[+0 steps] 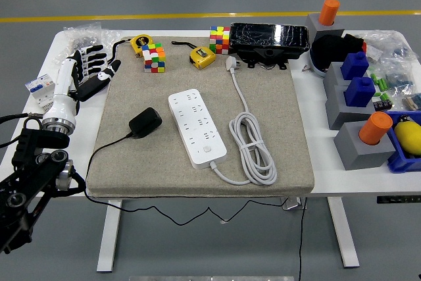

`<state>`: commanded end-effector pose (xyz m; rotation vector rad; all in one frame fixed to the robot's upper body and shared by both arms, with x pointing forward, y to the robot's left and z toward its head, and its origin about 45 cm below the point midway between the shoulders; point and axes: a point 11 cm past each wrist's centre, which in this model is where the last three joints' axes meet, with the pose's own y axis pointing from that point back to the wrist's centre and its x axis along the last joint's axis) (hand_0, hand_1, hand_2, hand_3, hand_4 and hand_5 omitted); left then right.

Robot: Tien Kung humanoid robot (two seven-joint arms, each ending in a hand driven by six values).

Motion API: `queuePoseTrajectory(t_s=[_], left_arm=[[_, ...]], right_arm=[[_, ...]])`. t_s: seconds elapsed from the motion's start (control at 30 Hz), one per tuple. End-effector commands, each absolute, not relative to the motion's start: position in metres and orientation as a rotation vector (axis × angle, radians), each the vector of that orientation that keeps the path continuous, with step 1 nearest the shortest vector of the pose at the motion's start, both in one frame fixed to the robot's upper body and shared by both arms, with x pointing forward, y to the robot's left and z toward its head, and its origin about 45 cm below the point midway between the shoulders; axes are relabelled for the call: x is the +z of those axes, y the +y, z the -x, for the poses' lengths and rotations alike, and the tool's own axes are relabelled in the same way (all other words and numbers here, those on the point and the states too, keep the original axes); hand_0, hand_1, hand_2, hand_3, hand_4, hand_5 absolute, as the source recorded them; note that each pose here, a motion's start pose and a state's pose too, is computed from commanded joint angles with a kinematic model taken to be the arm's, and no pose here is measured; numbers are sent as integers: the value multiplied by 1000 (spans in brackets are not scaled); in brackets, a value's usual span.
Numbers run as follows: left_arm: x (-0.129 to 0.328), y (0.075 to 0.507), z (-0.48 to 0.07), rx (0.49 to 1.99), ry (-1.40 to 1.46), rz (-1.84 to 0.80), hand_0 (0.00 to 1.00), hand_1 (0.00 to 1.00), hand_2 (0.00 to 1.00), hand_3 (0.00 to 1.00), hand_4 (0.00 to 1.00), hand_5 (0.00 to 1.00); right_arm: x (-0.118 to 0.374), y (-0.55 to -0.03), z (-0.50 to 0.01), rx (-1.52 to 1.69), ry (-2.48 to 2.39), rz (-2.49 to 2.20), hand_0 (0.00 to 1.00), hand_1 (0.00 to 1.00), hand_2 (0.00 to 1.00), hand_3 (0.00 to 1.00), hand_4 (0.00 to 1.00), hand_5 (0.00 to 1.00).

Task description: Put the plug near the board,insert it into the board,press the button,pull the plug out

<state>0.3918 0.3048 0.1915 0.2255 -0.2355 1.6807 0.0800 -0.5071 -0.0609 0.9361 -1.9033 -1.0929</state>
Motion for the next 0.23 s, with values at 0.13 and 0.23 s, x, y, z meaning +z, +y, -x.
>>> queuePoseTrajectory(t_s=[0.13, 0.23], left_arm=[[191, 306, -392, 1680, -236, -229, 685, 728, 725, 746, 876, 391], [191, 306, -392, 1678, -238, -231, 685, 728, 725, 746, 876, 391]], right_arm=[[-60, -507, -82, -1090, -1903, -938, 532, 632, 608, 540, 884, 413], [-61, -507, -82, -1090, -1899, -941, 532, 632, 608, 540, 884, 413]])
